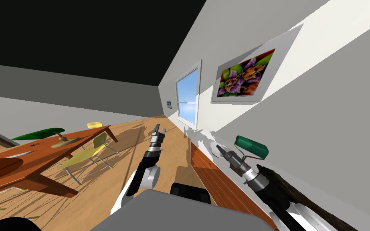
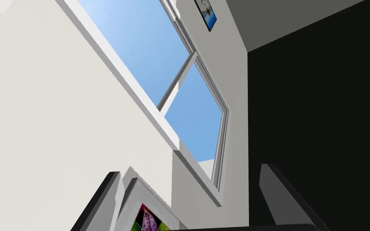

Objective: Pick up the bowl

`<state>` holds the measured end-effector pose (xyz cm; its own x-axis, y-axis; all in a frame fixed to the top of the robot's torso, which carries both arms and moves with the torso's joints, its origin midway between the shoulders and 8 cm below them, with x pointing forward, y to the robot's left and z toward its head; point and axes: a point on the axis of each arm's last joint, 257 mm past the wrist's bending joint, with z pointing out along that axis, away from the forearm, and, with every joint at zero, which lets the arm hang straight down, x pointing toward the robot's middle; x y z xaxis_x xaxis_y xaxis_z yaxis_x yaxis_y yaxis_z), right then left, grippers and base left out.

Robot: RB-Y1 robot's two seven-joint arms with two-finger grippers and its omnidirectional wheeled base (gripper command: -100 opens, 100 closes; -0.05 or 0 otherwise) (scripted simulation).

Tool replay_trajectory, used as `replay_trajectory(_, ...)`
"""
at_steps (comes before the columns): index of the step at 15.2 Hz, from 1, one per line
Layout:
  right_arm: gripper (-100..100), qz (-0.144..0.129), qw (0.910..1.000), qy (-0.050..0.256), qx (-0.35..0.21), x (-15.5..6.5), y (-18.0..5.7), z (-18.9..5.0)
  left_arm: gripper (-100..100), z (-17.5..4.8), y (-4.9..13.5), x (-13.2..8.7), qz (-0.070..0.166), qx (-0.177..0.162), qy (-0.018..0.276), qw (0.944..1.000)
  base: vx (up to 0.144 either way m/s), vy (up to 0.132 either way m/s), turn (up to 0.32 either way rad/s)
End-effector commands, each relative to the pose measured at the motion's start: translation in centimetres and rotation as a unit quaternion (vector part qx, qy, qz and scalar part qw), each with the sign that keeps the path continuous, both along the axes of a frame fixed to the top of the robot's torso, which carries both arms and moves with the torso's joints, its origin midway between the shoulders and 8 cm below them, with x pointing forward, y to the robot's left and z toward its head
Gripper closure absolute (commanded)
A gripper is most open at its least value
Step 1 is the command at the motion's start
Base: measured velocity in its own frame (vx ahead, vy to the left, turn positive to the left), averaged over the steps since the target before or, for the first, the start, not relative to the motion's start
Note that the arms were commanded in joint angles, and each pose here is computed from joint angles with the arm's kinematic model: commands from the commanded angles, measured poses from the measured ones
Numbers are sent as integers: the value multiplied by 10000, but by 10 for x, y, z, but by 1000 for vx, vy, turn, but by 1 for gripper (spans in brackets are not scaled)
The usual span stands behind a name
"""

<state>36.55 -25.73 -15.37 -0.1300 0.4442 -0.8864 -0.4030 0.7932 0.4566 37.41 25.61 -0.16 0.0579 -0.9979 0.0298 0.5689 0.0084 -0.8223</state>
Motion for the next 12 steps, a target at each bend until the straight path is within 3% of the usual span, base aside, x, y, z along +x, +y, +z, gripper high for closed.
replay_trajectory(1,-100,36,9989,171,-434,-2,-7,-24,0,0,0,0,0,0,0,10000,81,102,47)
replay_trajectory(2,-100,56,9963,357,-782,-5,-15,-44,0,0,0,0,0,0,0,10000,85,94,73)
replay_trajectory(4,-100,65,9952,373,-899,-6,-16,-48,0,0,0,0,0,0,0,10000,66,66,38)
replay_trajectory(5,-100,96,9894,574,-1332,-10,-28,-70,0,0,0,0,0,0,0,10000,59,70,65)
replay_trajectory(6,-100,102,9889,570,-1368,-11,-28,-71,0,0,0,0,0,0,0,10000,70,76,62)
replay_trajectory(7,-100,130,9811,769,-1768,-17,-41,-93,0,0,0,0,0,0,0,10000,88,83,86)
replay_trajectory(8,-100,149,9799,764,-1837,-17,-41,-94,0,0,0,0,0,0,0,10000,91,82,55)
replay_trajectory(9,-100,166,9709,958,-2189,-24,-55,-114,0,0,0,0,0,0,0,10000,93,89,62)
replay_trajectory(10,-100,206,9682,952,-2304,-25,-55,-115,0,0,0,0,0,0,0,10000,85,89,49)
replay_trajectory(11,-100,227,9576,1143,-2636,-33,-70,-135,0,0,0,0,0,0,0,10000,94,105,72)
replay_trajectory(12,-100,274,9539,1134,-2764,-33,-72,-136,0,0,0,0,0,0,0,10000,90,97,47)
